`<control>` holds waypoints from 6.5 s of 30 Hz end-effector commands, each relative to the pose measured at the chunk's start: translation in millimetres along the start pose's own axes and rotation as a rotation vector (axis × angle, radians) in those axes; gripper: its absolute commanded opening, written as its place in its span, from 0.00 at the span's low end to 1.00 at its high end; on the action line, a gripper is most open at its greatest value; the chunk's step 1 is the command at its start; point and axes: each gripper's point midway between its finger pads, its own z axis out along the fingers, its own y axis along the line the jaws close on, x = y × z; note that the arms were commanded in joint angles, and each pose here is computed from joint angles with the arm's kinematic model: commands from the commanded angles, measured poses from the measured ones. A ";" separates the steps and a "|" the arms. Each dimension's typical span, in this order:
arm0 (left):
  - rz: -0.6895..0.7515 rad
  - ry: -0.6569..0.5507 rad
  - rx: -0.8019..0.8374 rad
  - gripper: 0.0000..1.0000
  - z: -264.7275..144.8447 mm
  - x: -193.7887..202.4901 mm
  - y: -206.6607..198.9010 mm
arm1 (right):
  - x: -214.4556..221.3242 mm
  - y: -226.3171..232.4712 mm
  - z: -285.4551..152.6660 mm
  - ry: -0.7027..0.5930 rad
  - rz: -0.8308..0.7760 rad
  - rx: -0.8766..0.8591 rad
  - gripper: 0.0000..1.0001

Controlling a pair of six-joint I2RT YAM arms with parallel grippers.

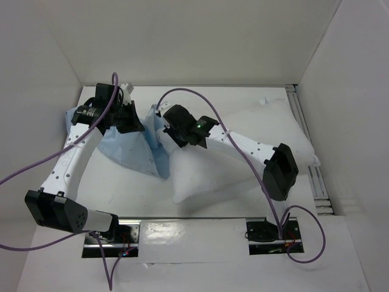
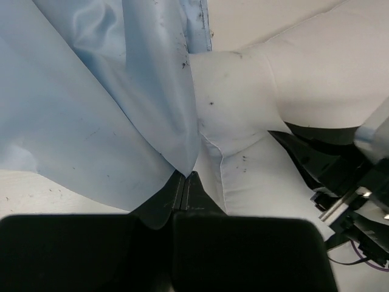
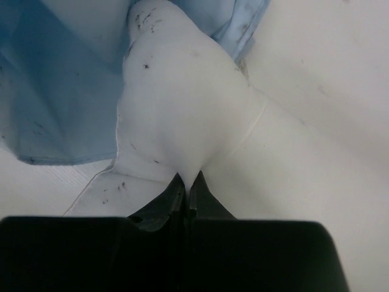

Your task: Put the pillow into the pillowcase

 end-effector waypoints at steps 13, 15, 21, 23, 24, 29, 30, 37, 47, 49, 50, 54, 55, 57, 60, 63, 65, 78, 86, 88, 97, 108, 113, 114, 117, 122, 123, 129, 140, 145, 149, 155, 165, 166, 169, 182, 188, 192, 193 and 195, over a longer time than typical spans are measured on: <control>0.022 -0.075 0.027 0.00 -24.9 -10.5 -11.0 | -39.0 10.0 7.2 -0.008 -0.054 -0.111 0.00; 0.022 -0.075 0.027 0.00 -24.9 -10.5 -11.0 | -29.2 16.2 6.5 0.012 -0.049 -0.144 0.00; 0.028 -0.046 0.048 0.00 -26.5 -1.8 -13.4 | -54.2 17.4 21.9 -0.038 -0.053 -0.134 0.00; 0.037 -0.047 0.049 0.00 -32.4 2.9 -12.8 | -66.6 2.9 31.1 -0.050 -0.030 -0.113 0.00; 0.037 -0.047 0.049 0.00 -32.4 2.9 -12.8 | -87.4 -2.5 27.4 -0.097 -0.016 -0.113 0.00; 0.054 -0.040 0.045 0.00 -40.5 9.3 -11.7 | -94.4 -21.2 57.8 -0.087 0.050 -0.144 0.00; 0.060 -0.028 0.041 0.00 -40.8 12.0 -10.4 | -95.0 -23.4 60.3 -0.090 0.057 -0.157 0.00; 0.073 -0.005 0.043 0.00 -50.9 23.2 -9.7 | -82.0 -34.9 78.1 -0.071 0.158 -0.195 0.00; 0.098 0.000 0.030 0.00 -62.8 30.0 -7.2 | -111.9 -88.6 80.9 -0.182 0.508 -0.082 0.00; 0.098 0.003 0.040 0.00 -63.0 30.6 -8.9 | -105.2 -95.7 94.1 -0.164 0.598 -0.105 0.00; 0.114 0.009 0.054 0.00 -62.9 32.4 -12.3 | -104.6 -96.8 98.1 -0.164 0.619 -0.121 0.00; 0.120 0.016 0.068 0.00 -63.7 36.4 -15.4 | -99.3 -100.6 114.0 -0.151 0.775 -0.234 0.00; 0.125 0.031 0.071 0.00 -64.1 42.9 -16.1 | -97.2 -101.4 117.2 -0.151 0.804 -0.262 0.00; 0.134 0.027 0.063 0.00 -65.2 44.9 -13.5 | -95.6 -102.1 119.3 -0.153 0.871 -0.318 0.00; 0.137 0.044 0.054 0.00 -61.2 50.3 -11.4 | -96.0 -111.2 121.1 -0.163 0.902 -0.343 0.00; 0.151 0.053 0.047 0.00 -59.1 53.3 -10.1 | -98.2 -105.5 125.3 -0.169 0.949 -0.416 0.00; 0.157 0.057 0.051 0.00 -59.4 57.1 -11.1 | -99.3 -112.4 125.1 -0.178 0.973 -0.412 0.00; 0.244 0.057 0.106 0.00 -68.0 63.6 -27.2 | -96.5 -133.2 136.6 -0.187 1.078 -0.307 0.00; 0.265 -0.037 0.270 0.00 -76.0 32.0 -69.0 | -70.5 -60.8 142.9 -0.094 0.954 -0.132 0.00; 0.256 -0.047 0.285 0.00 -68.1 22.3 -74.8 | -59.8 -50.3 132.0 -0.091 0.950 -0.119 0.00; 0.166 0.035 0.135 0.65 -2.1 -9.0 -60.2 | -53.3 -44.1 116.6 -0.149 0.982 -0.138 0.00; 0.064 0.121 -0.126 0.69 87.2 -9.0 -9.2 | -53.8 -47.6 117.7 -0.152 0.990 -0.171 0.00; 0.064 0.177 -0.134 0.62 111.8 0.5 -6.6 | -53.5 -47.8 117.8 -0.153 0.981 -0.170 0.00; 0.064 0.178 -0.135 0.46 114.6 -0.8 -6.8 | -53.5 -47.8 117.8 -0.153 0.981 -0.170 0.00; 0.059 0.146 -0.167 0.05 116.7 -15.4 -5.9 | -49.8 -47.4 116.2 -0.148 0.972 -0.167 0.00; 0.064 0.024 -0.100 0.00 93.0 -61.5 -30.6 | -43.8 -47.6 95.1 -0.178 0.971 -0.176 0.00; 0.066 0.018 -0.061 0.00 89.1 -65.6 -39.7 | -46.7 -50.3 90.9 -0.204 0.972 -0.172 0.00; 0.083 0.002 0.137 0.00 68.8 -83.1 -84.7 | -51.3 -47.6 61.7 -0.273 0.948 -0.132 0.00; 0.052 0.173 0.197 0.00 137.3 -53.0 -102.1 | -74.2 -74.9 51.9 -0.422 0.942 0.165 0.00; 0.059 0.199 0.118 0.03 148.0 -42.7 -83.4 | -52.8 -83.4 34.6 -0.445 0.962 0.211 0.26; 0.067 0.162 0.091 0.07 140.5 -50.3 -80.9 | -36.5 -85.8 5.3 -0.481 0.972 0.199 0.58; 0.079 0.159 0.130 0.16 138.3 -54.1 -89.0 | -24.1 -91.0 -40.6 -0.474 0.934 0.200 0.86; 0.124 0.156 0.257 0.71 117.2 -56.8 -116.6 | -2.8 -90.1 -60.1 -0.284 0.738 0.237 0.99; 0.134 0.155 0.258 0.74 114.4 -57.6 -117.0 | -2.4 -90.5 -60.2 -0.282 0.725 0.239 0.99; 0.151 0.122 0.238 0.90 92.7 -65.2 -117.7 | 4.6 -86.8 -61.8 -0.238 0.681 0.225 0.99; 0.035 -0.020 0.005 0.83 0.2 13.1 -42.6 | 15.5 -76.1 -78.5 -0.196 0.620 0.259 0.99; -0.006 0.174 0.142 0.88 23.7 96.7 -36.3 | 8.4 -66.8 -74.5 -0.198 0.615 0.220 0.99; -0.010 0.189 0.146 0.85 38.3 113.1 -27.8 | 4.1 -64.4 -76.3 -0.203 0.606 0.199 0.99; -0.014 0.204 0.154 0.82 43.3 118.1 -27.0 | 3.8 -60.7 -75.0 -0.193 0.586 0.194 0.99; -0.010 0.241 0.189 0.81 49.5 127.4 -29.3 | 2.1 -57.1 -77.4 -0.192 0.567 0.187 0.99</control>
